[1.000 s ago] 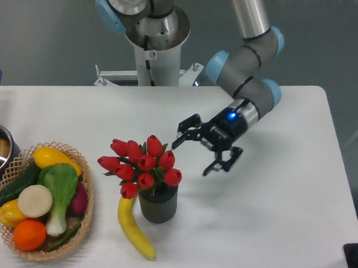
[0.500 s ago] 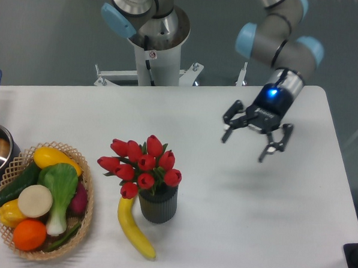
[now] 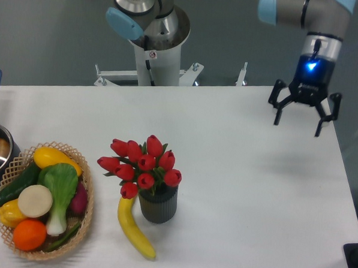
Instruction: Insert the flowers into the vase
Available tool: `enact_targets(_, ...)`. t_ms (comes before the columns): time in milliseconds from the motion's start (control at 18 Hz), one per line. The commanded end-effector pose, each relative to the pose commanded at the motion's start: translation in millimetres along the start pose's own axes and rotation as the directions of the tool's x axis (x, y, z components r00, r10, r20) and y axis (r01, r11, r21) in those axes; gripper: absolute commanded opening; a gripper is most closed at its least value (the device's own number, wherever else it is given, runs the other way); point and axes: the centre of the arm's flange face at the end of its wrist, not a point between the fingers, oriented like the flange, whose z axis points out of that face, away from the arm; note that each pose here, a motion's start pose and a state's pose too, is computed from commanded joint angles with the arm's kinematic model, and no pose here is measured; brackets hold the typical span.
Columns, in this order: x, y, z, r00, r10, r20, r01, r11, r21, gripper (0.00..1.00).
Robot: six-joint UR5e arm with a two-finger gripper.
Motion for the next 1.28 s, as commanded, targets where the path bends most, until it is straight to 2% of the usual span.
enact_targets(111, -6.1, -2.5, -32.2, 0.999, 0.037, 0.035, -0.03, 0.984, -0.173, 1.0)
enact_targets(222, -9.8, -1.3, -54.6, 0.997, 0.072, -0.007, -0.07, 0.951, -0.302, 1.0)
enact_targets(389, -14.2, 0.6, -76.8, 0.995, 0.09, -0.046, -0.101, 0.917, -0.385, 1.0)
enact_targets(611, -17.4, -7.3, -127.6, 0.995, 0.062, -0.078, -0.09, 0.901, -0.424, 1.0)
enact_targets(778, -15.8, -8.8, -178.4, 0.986, 0.058, -0.154, -0.119, 0.896, -0.427, 1.0)
enact_targets(1000, -14.2, 9.7, -234.8, 0.971, 0.038, -0.237, -0.139, 0.893, -0.427, 1.0)
enact_targets(1278, -2.0, 24.4, -270.0, 0.965, 0.033, -0.26, -0.146, 0.89, -0.431, 1.0)
